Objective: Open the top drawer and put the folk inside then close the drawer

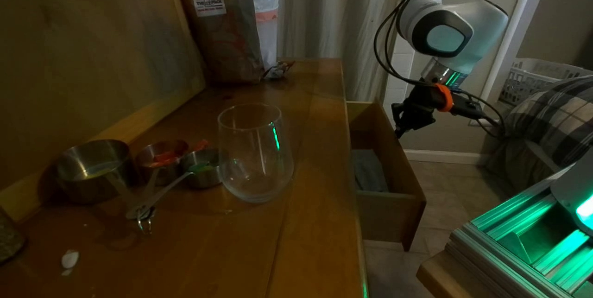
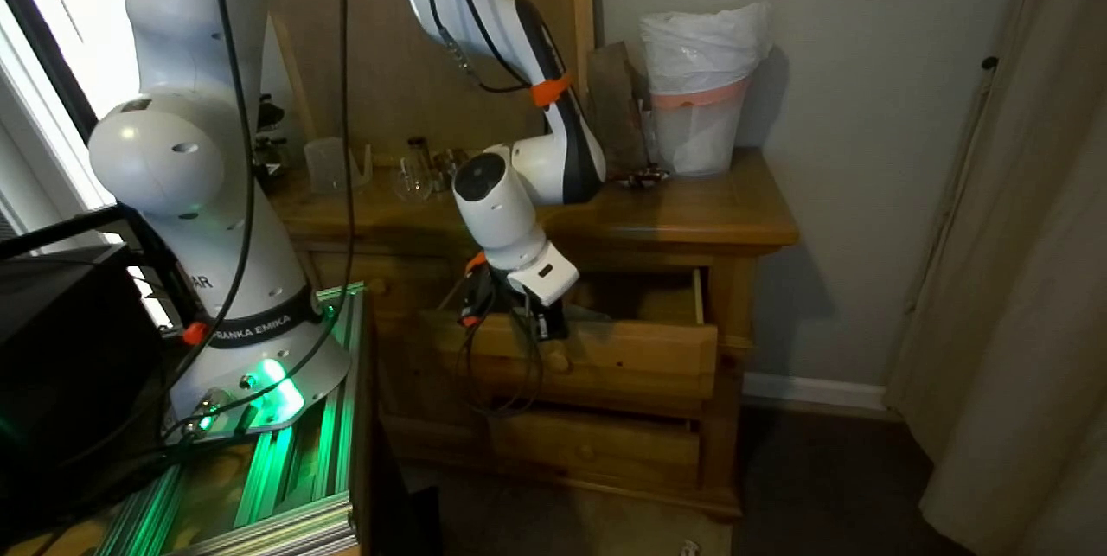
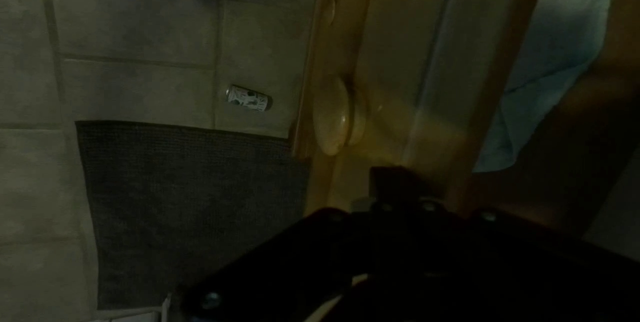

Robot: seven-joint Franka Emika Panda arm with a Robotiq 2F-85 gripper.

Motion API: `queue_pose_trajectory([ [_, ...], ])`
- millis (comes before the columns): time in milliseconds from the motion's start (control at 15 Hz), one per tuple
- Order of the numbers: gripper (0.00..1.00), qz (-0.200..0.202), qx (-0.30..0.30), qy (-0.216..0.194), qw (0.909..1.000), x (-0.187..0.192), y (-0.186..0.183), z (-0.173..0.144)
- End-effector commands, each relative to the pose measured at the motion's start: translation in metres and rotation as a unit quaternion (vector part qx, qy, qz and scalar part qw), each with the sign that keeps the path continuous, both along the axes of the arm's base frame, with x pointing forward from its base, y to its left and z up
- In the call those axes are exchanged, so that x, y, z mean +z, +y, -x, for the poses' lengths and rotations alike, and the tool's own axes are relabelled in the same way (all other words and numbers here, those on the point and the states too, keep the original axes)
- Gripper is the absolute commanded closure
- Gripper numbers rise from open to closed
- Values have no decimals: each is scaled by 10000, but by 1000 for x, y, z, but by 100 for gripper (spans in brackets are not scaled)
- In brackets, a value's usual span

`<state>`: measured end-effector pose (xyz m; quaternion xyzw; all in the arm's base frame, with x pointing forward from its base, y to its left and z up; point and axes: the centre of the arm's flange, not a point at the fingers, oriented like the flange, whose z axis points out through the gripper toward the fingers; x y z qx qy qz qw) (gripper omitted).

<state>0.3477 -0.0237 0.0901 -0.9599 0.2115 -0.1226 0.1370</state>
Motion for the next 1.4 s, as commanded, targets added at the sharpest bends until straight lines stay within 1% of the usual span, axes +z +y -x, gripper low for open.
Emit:
queue_pose_trajectory([
  [0, 100, -658, 227, -299, 9971, -14, 35, -17],
  [133, 100, -957, 309, -392, 9942, -19, 50, -23],
  [267, 100, -1297, 436, -495, 9894, -21, 70, -31],
  [533, 100, -1780, 709, -626, 9795, -30, 105, -43],
  [600, 100, -1759, 771, -689, 9790, -32, 108, -44],
  [667, 100, -1657, 821, -709, 9802, -32, 109, -46],
  [733, 79, -1524, 884, -732, 9816, -31, 107, -46],
  [800, 84, -1494, 867, -772, 9819, -28, 102, -46],
  [867, 94, -1412, 837, -783, 9833, -24, 98, -48],
  [933, 64, -1322, 882, -833, 9838, -20, 94, -48],
  [1000, 64, -1216, 837, -850, 9854, -15, 88, -50],
  [1200, 45, -913, 755, -947, 9884, 1, 71, -53],
  [1267, 36, -799, 709, -966, 9896, 7, 64, -54],
  [1333, 30, -685, 661, -976, 9907, 13, 57, -55],
])
